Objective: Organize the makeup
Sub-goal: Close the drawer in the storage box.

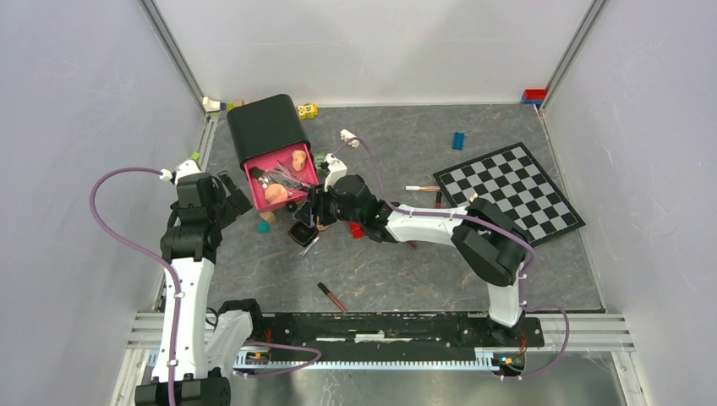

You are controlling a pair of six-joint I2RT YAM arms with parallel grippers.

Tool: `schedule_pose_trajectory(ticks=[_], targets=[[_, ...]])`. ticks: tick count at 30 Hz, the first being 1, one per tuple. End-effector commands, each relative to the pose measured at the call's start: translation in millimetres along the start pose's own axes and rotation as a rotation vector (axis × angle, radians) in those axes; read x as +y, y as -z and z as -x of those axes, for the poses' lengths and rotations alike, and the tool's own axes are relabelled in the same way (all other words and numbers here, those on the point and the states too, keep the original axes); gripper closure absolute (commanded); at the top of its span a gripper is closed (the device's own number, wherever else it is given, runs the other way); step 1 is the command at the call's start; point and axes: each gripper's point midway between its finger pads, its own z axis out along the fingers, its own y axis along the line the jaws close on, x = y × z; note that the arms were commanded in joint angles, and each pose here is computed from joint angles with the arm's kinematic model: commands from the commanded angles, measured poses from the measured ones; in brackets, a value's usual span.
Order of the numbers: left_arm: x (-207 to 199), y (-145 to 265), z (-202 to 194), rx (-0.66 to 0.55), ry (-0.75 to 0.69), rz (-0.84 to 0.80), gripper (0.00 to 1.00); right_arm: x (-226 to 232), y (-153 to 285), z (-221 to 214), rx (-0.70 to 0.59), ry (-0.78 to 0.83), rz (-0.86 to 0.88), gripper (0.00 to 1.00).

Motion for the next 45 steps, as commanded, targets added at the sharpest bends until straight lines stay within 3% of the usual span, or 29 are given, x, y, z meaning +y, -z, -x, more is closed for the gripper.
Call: schedule_pose_trajectory(ticks=[1, 19, 30, 45], targets=[[-0.1, 1.5, 9.6, -0.039, -0.007, 0.000, 0.00, 19.2, -14.4, 32.1, -0.116, -0.020, 0.049, 0.42], [-1.0, 2.1, 9.5, -0.039, -0.009, -0.006, 0.00, 12.4, -49.1, 29.4, -0.131, -0.086, 0.042, 0.41], [-0.9, 2.5, 9.2, -0.039, -0.007, -0.007, 0.00, 13.5, -43.2, 46.1, -0.193, -0.048, 0.027, 0.65], [0.1, 2.8, 10.5, -0.045, -0.007, -0.001, 0.00, 33.9, -17.1, 93.1, -0.322, 0.005, 0.034, 0.67]])
